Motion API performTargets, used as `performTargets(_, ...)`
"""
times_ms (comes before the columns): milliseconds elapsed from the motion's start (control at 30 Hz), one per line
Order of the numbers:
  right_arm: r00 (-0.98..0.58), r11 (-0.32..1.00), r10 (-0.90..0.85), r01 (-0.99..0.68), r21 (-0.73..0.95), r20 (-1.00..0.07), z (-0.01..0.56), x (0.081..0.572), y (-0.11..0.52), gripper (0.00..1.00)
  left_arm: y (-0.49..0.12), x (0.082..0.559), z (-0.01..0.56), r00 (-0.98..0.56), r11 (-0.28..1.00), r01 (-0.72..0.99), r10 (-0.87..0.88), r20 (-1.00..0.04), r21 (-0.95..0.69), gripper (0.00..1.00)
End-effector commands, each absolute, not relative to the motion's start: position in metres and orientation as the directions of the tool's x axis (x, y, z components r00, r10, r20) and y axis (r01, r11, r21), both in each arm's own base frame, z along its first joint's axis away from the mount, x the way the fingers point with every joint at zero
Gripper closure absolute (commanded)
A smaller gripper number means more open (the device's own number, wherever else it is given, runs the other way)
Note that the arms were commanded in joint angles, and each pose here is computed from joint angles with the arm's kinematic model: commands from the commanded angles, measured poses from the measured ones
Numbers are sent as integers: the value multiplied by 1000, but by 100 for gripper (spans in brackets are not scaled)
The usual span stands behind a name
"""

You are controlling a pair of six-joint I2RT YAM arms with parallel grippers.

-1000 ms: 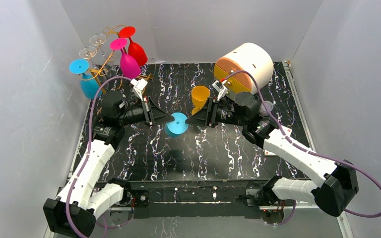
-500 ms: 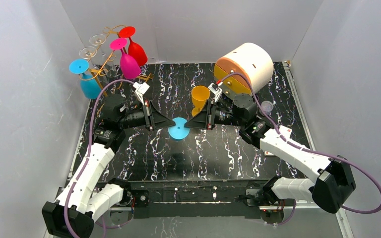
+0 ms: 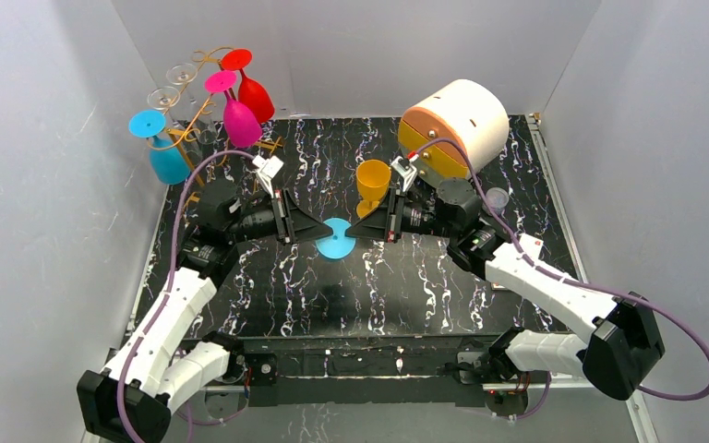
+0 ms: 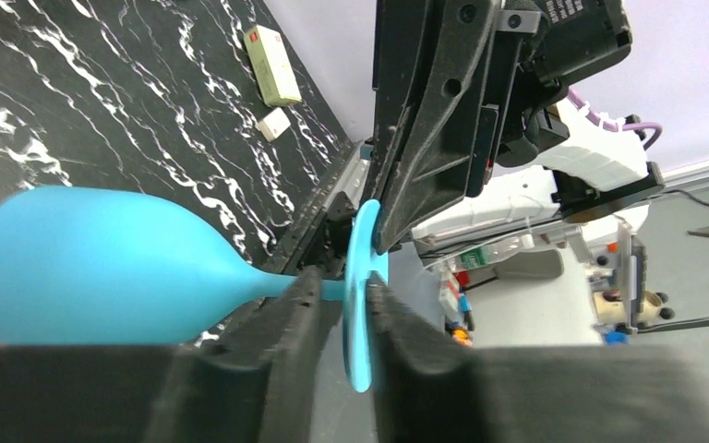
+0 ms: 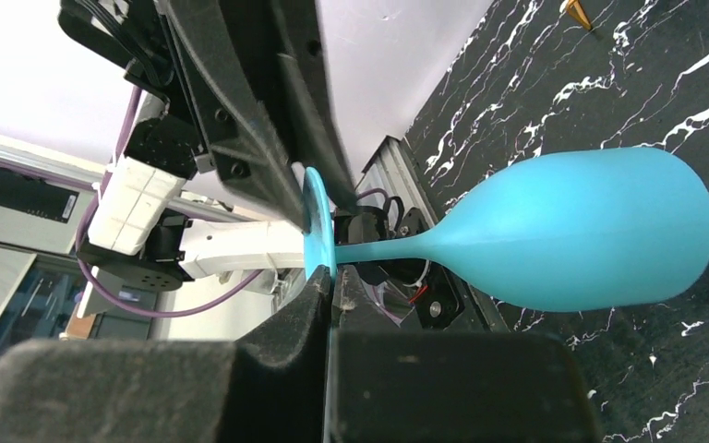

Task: Take the wine glass off the wine glass rack
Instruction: Place the wine glass at the center of the board.

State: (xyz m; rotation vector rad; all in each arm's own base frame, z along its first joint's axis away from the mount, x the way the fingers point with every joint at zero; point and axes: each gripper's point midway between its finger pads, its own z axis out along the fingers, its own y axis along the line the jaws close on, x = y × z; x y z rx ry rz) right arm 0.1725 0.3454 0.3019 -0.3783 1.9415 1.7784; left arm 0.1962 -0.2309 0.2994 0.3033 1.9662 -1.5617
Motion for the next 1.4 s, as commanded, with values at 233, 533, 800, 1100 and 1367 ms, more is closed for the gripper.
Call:
performTargets(233,-756,193,255,-572,797,-603,324,184,329,99,-229,184,267,-837,328,456,-158,-523,-828,46)
performTargets(533,-749,229,275,-558,798,-603,320,189,326,99,-238,177,286,-826,286,502,-122,-551,-816,59)
performTargets(800,-755,199,265,-565,801,-599,323,186,329,99,-251,174,283,-823,301,507,-110,-558,-807,79)
performTargets(1100,-760,199,260,-561,804,-595,322,183,327,99,-251,184,307,-780,281,528,-213,-588,-802,65)
performTargets(1367,-761,186,256,-567,803,-596,325,180,326,99,-256,177,319,-788,172,544,-231,-570,-821,88)
